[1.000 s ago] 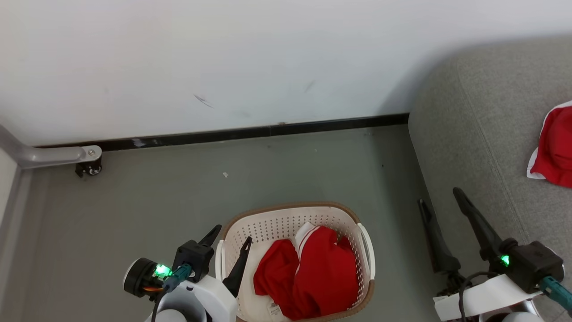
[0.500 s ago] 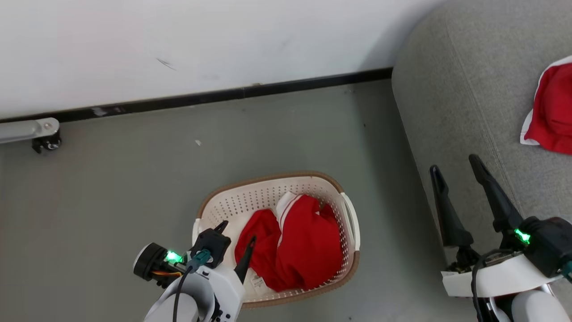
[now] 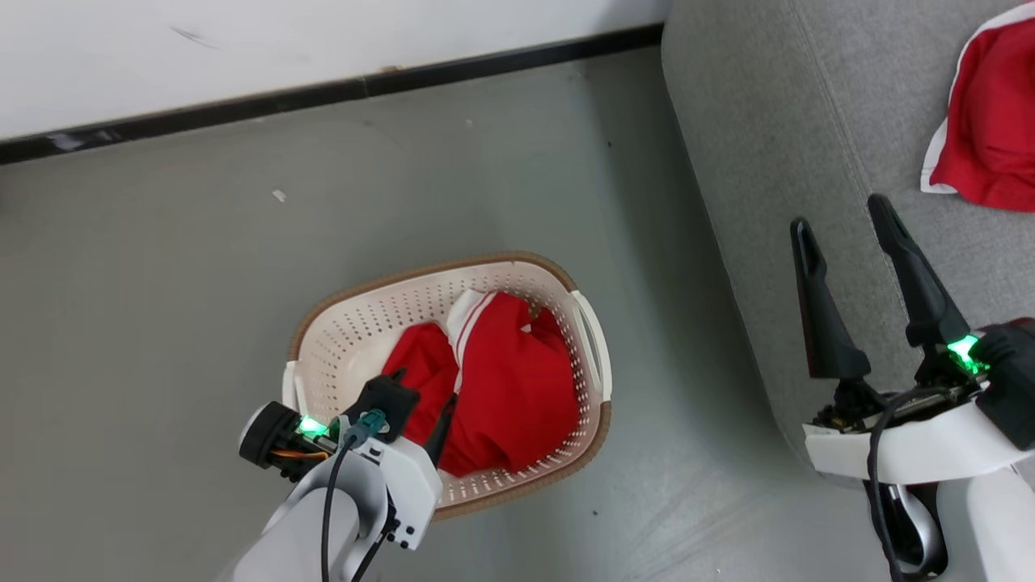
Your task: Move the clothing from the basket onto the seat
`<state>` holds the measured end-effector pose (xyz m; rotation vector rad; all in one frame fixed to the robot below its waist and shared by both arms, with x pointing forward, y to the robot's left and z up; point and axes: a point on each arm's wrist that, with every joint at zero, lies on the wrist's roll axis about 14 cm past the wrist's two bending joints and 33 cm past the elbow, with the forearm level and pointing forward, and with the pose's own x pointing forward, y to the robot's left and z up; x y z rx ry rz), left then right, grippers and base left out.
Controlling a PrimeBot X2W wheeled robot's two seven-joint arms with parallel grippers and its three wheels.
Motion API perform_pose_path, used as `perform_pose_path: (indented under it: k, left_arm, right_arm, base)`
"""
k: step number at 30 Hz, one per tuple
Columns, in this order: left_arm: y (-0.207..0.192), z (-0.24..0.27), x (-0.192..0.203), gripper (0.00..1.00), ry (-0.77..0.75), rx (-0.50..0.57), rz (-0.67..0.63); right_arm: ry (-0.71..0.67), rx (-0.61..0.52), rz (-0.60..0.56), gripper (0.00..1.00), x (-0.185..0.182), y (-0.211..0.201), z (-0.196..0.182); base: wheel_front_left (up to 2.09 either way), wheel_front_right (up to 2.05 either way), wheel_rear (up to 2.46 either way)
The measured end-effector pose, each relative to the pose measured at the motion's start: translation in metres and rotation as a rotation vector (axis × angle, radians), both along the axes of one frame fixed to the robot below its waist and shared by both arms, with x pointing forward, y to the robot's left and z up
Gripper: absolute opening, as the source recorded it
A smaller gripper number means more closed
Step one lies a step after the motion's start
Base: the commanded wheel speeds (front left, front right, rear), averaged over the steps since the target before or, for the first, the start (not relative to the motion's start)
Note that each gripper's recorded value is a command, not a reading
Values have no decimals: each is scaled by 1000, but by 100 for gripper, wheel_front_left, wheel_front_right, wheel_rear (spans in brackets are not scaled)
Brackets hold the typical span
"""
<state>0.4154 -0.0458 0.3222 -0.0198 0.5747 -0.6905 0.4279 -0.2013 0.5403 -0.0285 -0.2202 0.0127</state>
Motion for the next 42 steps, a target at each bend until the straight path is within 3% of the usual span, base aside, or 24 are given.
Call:
perform_pose_path:
  k: [42]
  left_arm:
    - [-57,-141,-4,100,291,20,-118]
  right_arm:
    - [60,-30,-66,100,57,-38,-41]
  base:
    - [0,0,0]
